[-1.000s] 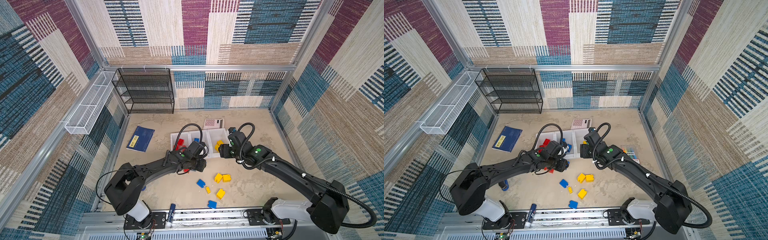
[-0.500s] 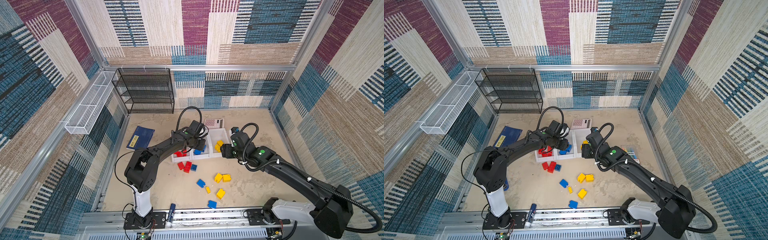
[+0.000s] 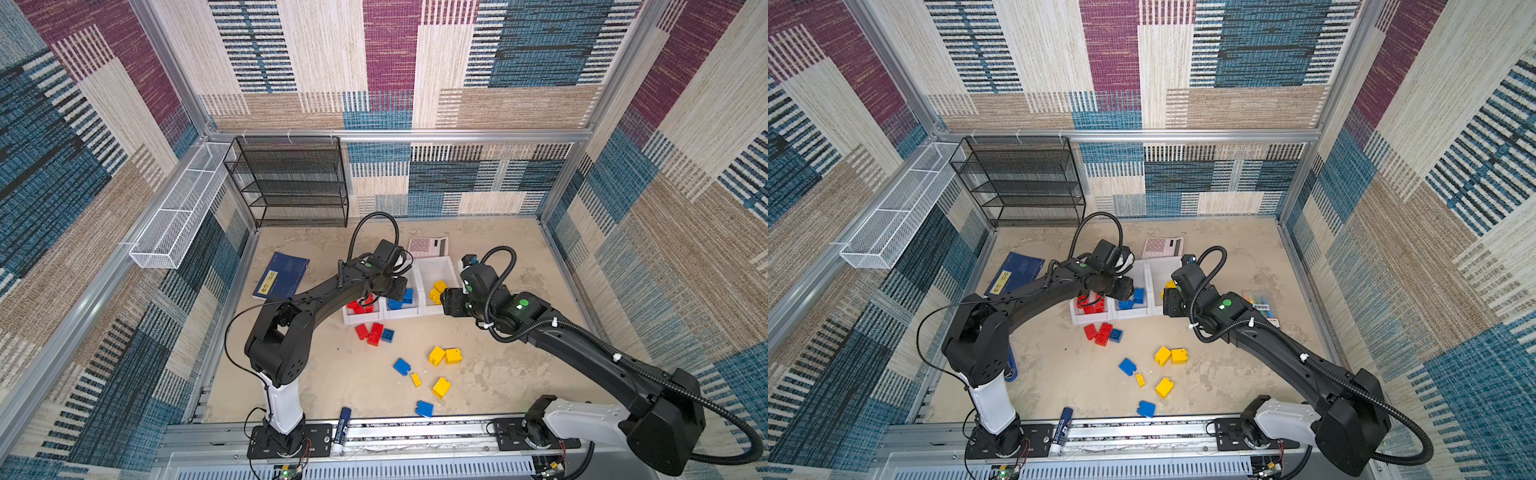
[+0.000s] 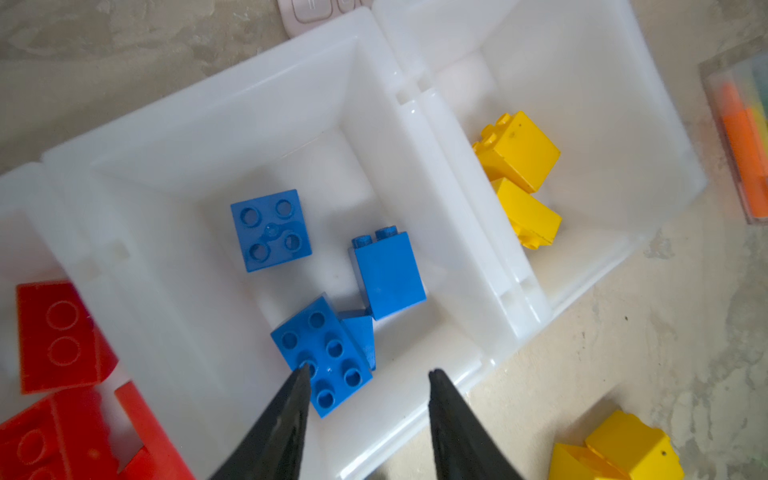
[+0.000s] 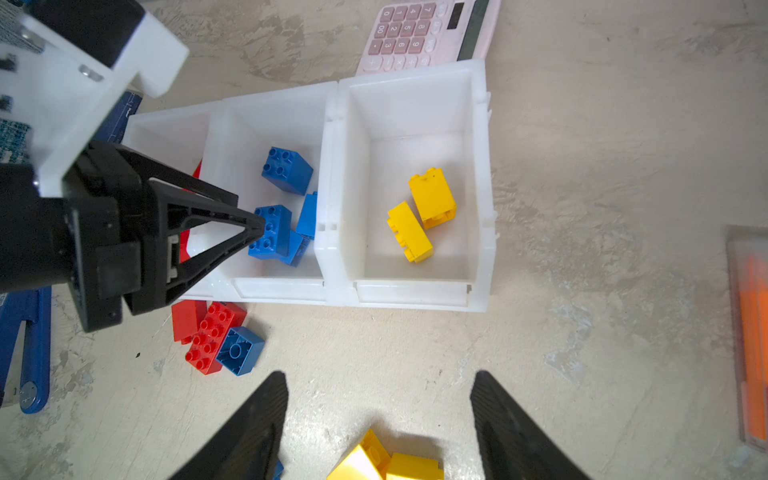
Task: Sort the legos into containers by color
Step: 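Carry the blue brick with the left gripper into the middle compartment and release, then lower the right gripper onto a yellow brick while the left withdraws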
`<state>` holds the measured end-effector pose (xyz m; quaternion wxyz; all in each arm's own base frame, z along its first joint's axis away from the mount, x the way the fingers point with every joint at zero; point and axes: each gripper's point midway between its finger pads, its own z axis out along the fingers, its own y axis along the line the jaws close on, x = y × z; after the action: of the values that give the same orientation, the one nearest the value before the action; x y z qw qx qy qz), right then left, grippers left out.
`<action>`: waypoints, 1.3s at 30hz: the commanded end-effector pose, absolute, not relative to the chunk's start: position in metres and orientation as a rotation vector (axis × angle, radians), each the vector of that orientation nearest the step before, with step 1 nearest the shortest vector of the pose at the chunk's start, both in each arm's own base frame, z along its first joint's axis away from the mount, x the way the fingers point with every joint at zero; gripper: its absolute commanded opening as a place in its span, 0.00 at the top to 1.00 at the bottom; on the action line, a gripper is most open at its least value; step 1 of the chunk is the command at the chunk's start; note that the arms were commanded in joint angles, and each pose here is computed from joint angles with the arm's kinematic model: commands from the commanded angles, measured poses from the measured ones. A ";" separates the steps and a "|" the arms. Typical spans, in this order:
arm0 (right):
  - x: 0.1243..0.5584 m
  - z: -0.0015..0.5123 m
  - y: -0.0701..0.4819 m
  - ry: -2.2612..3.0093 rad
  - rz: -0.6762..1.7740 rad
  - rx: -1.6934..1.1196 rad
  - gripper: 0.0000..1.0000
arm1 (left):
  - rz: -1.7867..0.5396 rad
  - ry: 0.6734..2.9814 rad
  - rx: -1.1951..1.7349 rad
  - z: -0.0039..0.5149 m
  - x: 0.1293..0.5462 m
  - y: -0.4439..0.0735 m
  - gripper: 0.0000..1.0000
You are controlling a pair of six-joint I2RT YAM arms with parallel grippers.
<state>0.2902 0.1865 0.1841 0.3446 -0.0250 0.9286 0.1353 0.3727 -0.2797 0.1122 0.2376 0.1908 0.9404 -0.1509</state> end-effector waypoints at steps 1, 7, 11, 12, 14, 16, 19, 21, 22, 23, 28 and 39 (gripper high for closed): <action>0.289 0.183 0.187 2.413 0.362 -0.055 0.27 | -0.412 2.553 0.490 0.123 0.370 -0.274 0.50; 0.266 0.145 0.183 2.539 0.362 -0.087 0.28 | -0.376 2.504 0.430 0.146 0.354 -0.251 0.50; 0.242 0.112 0.177 2.651 0.374 -0.072 0.30 | -0.347 2.493 0.341 0.147 0.336 -0.224 0.49; 0.236 0.104 0.174 2.678 0.364 -0.063 0.30 | -0.341 2.494 0.314 0.146 0.331 -0.216 0.49; 0.227 0.093 0.166 2.719 0.332 -0.037 0.30 | -0.335 2.499 0.263 0.142 0.321 -0.204 0.48; 0.221 0.089 0.162 2.736 0.321 -0.007 0.30 | -0.336 2.502 0.228 0.137 0.310 -0.193 0.48; 0.216 0.087 0.160 2.739 0.330 0.019 0.30 | -0.340 2.501 0.208 0.133 0.298 -0.184 0.47; 0.213 0.084 0.160 2.751 0.330 0.015 0.30 | -0.333 2.504 0.195 0.131 0.293 -0.178 0.47; 0.210 0.081 0.161 2.765 0.329 0.008 0.30 | -0.328 2.505 0.188 0.130 0.291 -0.176 0.47; 0.207 0.078 0.163 2.780 0.338 -0.007 0.30 | -0.324 2.506 0.182 0.130 0.289 -0.174 0.47; 0.176 0.059 0.165 2.870 0.322 -0.099 0.30 | -0.313 2.506 0.161 0.131 0.286 -0.169 0.47; 0.168 0.056 0.177 2.873 0.380 -0.185 0.30 | -0.351 2.528 0.090 0.122 0.280 -0.169 0.47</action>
<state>0.1627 0.1705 0.0529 0.1112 -0.0568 0.9846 0.1220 0.2780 -0.1674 0.1188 0.2831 0.0498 0.9501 -0.1213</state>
